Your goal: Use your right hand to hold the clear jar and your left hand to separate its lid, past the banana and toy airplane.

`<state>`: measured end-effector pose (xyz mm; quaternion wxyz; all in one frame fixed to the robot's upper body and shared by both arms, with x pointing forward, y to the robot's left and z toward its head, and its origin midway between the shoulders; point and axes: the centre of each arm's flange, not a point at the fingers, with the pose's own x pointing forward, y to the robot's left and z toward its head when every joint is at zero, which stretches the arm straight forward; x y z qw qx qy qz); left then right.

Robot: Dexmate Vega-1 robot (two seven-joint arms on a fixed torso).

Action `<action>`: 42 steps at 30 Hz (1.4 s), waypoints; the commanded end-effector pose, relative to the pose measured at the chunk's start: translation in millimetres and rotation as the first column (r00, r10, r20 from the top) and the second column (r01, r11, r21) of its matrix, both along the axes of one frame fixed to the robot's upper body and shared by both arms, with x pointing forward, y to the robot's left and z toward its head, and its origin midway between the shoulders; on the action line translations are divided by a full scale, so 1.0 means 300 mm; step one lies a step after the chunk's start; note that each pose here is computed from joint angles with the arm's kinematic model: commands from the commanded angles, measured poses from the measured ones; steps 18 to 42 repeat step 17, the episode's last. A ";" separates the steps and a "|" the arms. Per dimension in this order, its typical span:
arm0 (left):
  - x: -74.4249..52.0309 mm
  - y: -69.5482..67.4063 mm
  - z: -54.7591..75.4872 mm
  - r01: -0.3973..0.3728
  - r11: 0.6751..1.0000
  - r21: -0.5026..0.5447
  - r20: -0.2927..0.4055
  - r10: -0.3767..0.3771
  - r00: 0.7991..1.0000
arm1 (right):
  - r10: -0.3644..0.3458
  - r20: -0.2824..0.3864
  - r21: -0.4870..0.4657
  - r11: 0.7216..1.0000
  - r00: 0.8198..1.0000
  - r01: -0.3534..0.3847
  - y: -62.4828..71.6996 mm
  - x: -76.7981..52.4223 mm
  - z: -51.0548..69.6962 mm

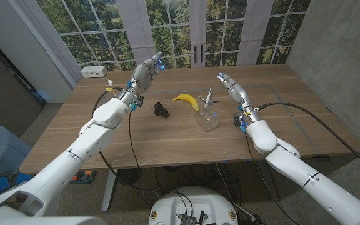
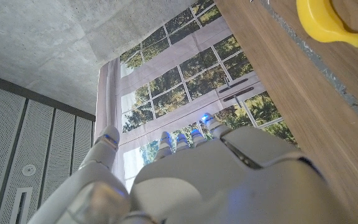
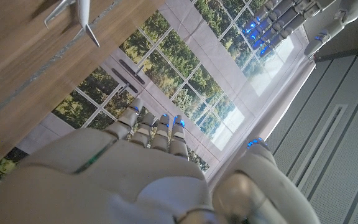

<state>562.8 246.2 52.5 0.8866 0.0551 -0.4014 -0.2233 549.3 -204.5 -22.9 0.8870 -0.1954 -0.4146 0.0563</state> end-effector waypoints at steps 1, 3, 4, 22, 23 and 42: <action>0.012 0.006 -0.065 0.028 0.999 -0.030 -0.060 -0.030 0.998 | 0.201 -0.030 0.192 0.963 0.979 -0.191 -0.080 0.028 0.023; 0.015 0.006 -0.079 0.027 0.999 -0.040 -0.073 -0.030 0.997 | 0.279 -0.036 0.259 0.930 0.960 -0.260 -0.098 0.038 0.020; 0.017 0.006 -0.087 0.030 0.999 -0.045 -0.078 -0.034 0.996 | 0.302 -0.032 0.282 0.917 0.953 -0.281 -0.106 0.040 0.019; 0.021 -0.016 -0.183 0.023 0.995 -0.100 -0.156 -0.038 0.987 | 0.341 0.077 0.467 0.818 0.937 -0.336 -0.255 0.039 -0.009; 0.021 -0.016 -0.183 0.023 0.995 -0.100 -0.156 -0.038 0.987 | 0.341 0.077 0.467 0.818 0.937 -0.336 -0.255 0.039 -0.009; 0.021 -0.016 -0.183 0.023 0.995 -0.100 -0.156 -0.038 0.987 | 0.341 0.077 0.467 0.818 0.937 -0.336 -0.255 0.039 -0.009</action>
